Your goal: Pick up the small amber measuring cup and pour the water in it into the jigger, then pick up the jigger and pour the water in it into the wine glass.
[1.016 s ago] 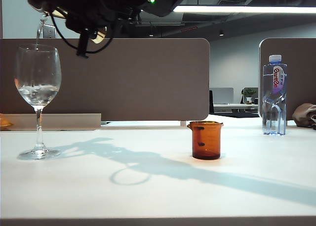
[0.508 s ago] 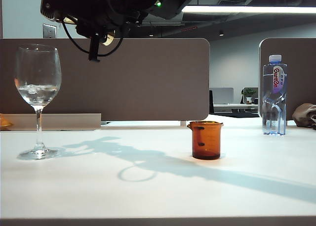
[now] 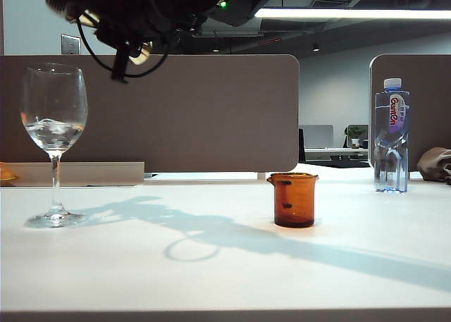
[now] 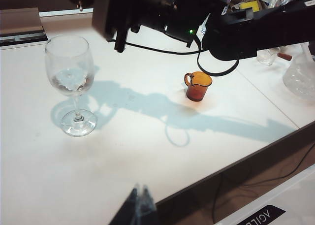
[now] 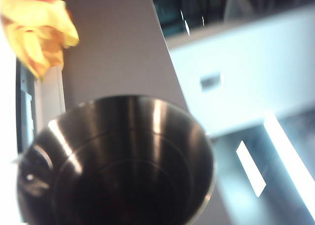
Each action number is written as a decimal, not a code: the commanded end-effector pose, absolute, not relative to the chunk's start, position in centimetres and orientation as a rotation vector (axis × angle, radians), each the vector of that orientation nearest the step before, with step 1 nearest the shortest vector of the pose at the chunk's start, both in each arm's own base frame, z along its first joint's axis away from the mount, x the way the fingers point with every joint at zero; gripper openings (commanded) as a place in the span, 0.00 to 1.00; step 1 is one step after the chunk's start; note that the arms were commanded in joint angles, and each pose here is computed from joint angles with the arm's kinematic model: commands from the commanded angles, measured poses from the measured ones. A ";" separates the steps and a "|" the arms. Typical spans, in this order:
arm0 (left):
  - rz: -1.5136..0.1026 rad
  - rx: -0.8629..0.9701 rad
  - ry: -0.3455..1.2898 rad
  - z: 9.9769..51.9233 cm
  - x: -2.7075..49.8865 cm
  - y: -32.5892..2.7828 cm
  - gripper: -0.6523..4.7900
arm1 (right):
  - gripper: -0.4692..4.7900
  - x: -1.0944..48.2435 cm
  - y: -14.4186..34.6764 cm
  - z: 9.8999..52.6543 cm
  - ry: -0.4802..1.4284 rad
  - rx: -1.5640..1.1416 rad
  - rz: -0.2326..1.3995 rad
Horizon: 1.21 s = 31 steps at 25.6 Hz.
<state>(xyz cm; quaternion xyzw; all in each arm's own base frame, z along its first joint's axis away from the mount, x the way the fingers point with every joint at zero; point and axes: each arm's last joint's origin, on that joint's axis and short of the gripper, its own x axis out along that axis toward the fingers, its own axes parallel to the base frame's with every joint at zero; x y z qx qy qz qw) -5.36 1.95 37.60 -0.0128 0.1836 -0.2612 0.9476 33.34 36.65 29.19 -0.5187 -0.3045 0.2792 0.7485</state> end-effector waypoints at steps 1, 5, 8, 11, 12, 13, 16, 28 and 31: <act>-0.533 -0.028 0.367 37.7 -5.3 1.9 0.12 | 0.08 33.7 35.6 30.7 -0.444 -0.731 0.450; -0.532 -0.028 0.367 37.7 -5.3 1.9 0.12 | 0.08 34.4 33.6 31.6 -0.209 -0.424 0.400; -0.532 -0.028 0.367 37.7 -5.3 1.9 0.12 | 0.08 34.0 32.1 32.6 -0.044 -0.303 0.421; -0.532 -0.028 0.367 37.7 -5.3 1.9 0.12 | 0.08 33.6 31.1 33.0 0.073 -0.192 0.447; -0.533 -0.028 0.367 37.7 -5.3 1.9 0.12 | 0.08 33.3 30.8 33.4 0.103 -0.172 0.455; -0.532 -0.028 0.367 37.7 -5.3 1.9 0.12 | 0.08 33.0 30.8 33.6 0.106 -0.174 0.458; -0.532 -0.028 0.367 37.7 -5.3 1.9 0.12 | 0.08 31.4 30.2 36.0 0.078 -0.162 0.475; -0.532 -0.028 0.367 37.7 -5.3 1.9 0.12 | 0.08 25.8 23.1 41.5 0.012 -0.124 0.438; -0.529 -0.027 0.367 37.7 -5.3 2.0 0.12 | 0.08 23.0 20.1 40.7 -0.056 -0.083 0.430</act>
